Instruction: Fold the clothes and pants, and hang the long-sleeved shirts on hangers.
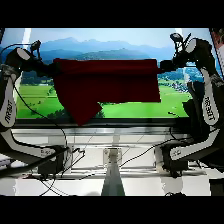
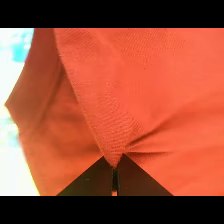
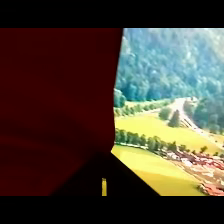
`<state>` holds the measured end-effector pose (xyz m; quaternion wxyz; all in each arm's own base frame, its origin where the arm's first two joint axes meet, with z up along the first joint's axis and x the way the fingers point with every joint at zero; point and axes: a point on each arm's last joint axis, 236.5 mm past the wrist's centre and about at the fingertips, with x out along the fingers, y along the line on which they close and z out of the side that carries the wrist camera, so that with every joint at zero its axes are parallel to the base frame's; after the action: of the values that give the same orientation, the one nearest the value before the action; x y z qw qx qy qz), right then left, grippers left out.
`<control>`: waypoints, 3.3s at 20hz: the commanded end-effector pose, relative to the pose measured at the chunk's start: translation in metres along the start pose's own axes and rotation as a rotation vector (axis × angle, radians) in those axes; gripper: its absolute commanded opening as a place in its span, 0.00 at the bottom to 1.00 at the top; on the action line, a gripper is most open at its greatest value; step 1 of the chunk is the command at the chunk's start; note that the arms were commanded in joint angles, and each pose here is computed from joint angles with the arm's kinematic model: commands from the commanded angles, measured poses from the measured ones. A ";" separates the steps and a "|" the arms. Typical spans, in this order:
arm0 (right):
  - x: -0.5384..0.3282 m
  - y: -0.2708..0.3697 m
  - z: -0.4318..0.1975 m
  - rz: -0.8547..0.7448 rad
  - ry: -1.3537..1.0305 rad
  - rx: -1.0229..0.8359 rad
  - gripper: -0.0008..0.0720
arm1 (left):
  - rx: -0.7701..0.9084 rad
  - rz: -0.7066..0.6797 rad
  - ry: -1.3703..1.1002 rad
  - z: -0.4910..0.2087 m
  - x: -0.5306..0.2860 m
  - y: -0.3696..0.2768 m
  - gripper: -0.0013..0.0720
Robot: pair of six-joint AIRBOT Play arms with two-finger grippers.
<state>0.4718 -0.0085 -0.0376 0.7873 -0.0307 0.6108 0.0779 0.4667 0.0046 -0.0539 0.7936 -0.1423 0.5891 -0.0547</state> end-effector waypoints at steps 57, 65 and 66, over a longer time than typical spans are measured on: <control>0.018 0.051 -0.129 0.651 0.068 0.351 0.03 | -0.174 -0.335 0.329 -0.269 0.028 -0.063 0.07; -0.038 0.070 -0.073 0.773 -0.149 0.400 0.03 | -0.029 -0.347 -0.097 -0.085 -0.052 -0.086 0.04; -0.053 0.076 -0.054 0.812 -0.222 0.426 0.03 | -0.029 -0.332 -0.183 -0.056 -0.066 -0.086 0.04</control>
<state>0.3678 0.0397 -0.0401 0.7237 0.3277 0.5585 0.2386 0.3458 -0.0829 -0.0396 0.7707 -0.2518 0.5570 -0.1797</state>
